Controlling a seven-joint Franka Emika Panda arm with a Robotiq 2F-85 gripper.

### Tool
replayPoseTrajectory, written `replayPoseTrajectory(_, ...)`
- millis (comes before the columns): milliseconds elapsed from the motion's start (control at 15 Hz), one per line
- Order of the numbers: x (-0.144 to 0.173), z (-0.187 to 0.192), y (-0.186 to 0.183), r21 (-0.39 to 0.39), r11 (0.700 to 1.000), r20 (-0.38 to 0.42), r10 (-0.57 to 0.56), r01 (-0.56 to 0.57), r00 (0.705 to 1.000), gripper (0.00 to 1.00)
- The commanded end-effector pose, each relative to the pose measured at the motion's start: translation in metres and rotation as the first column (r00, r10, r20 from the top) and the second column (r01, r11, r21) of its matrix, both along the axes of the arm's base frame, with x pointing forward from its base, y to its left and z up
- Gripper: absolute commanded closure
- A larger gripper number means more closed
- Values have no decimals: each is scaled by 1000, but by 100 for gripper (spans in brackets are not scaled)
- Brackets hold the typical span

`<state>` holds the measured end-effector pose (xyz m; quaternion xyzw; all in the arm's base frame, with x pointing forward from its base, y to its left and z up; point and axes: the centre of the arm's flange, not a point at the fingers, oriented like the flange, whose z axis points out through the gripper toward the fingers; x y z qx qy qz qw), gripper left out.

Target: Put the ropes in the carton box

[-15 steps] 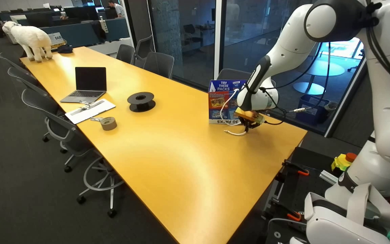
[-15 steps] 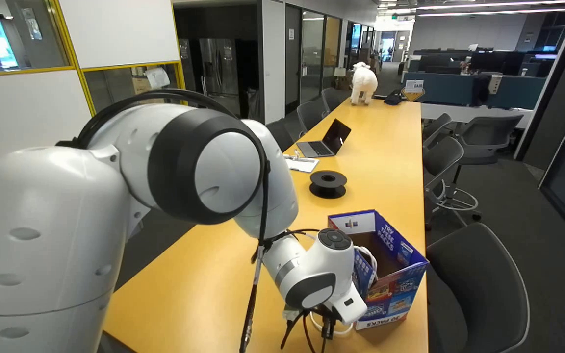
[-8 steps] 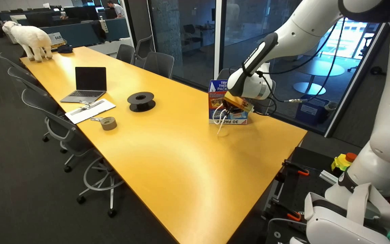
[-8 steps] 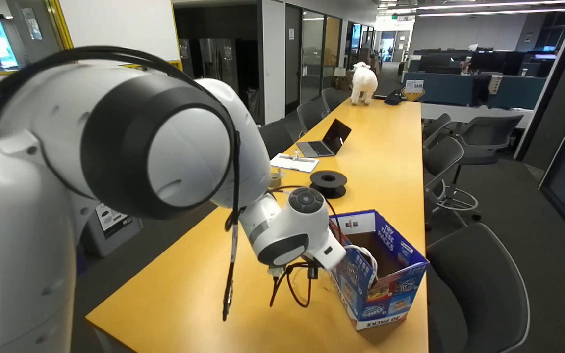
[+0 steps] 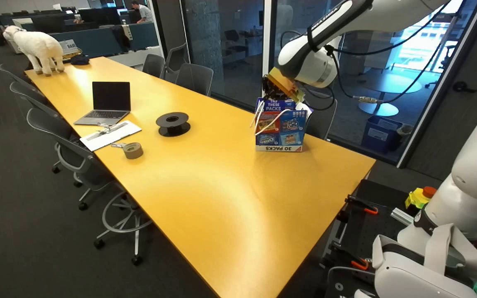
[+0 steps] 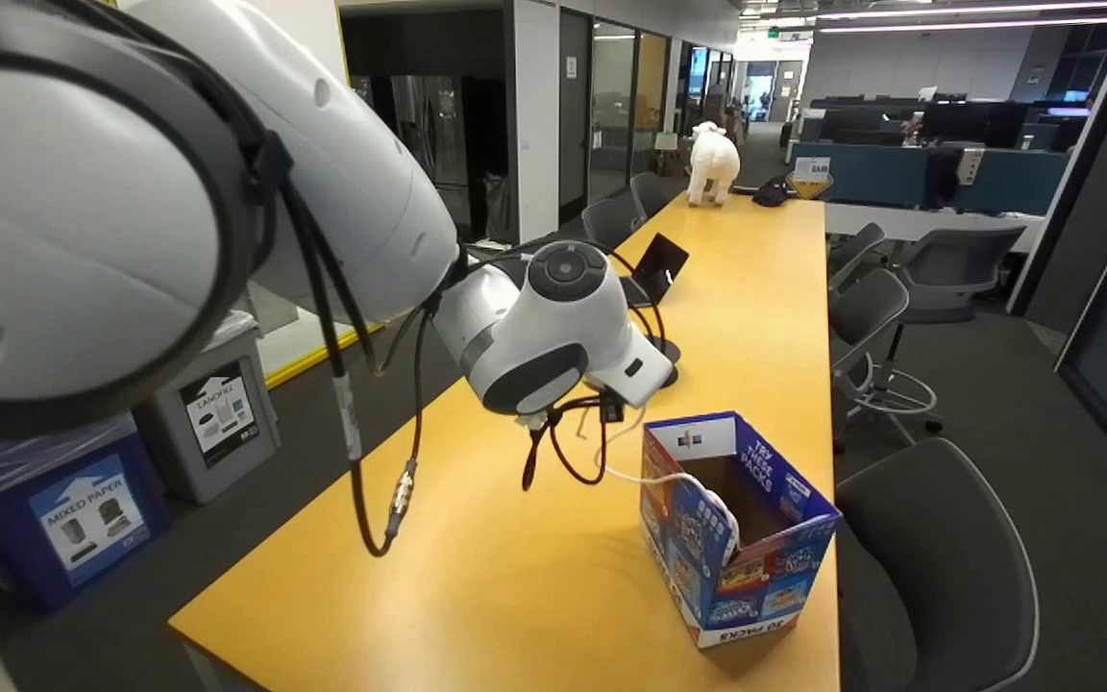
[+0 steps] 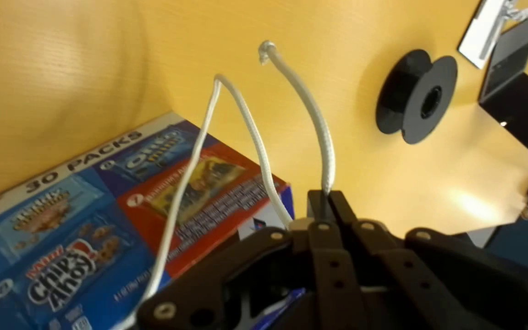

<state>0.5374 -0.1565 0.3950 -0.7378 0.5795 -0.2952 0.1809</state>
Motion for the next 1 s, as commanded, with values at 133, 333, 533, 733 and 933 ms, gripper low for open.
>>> replayPoseTrajectory(133,27,89,-8,-77,989,95,-122,130,988,99)
replayPoseTrajectory(333,29,145,-15,-106,972,146,-191,208,971,99)
replayPoseTrajectory(533,38,199,-22,-118,952,196,-255,281,947,99)
replayPoseTrajectory(733,50,244,-8,-142,933,222,-294,329,930,99)
replayPoseTrajectory(933,64,267,15,-187,912,215,-325,365,921,99)
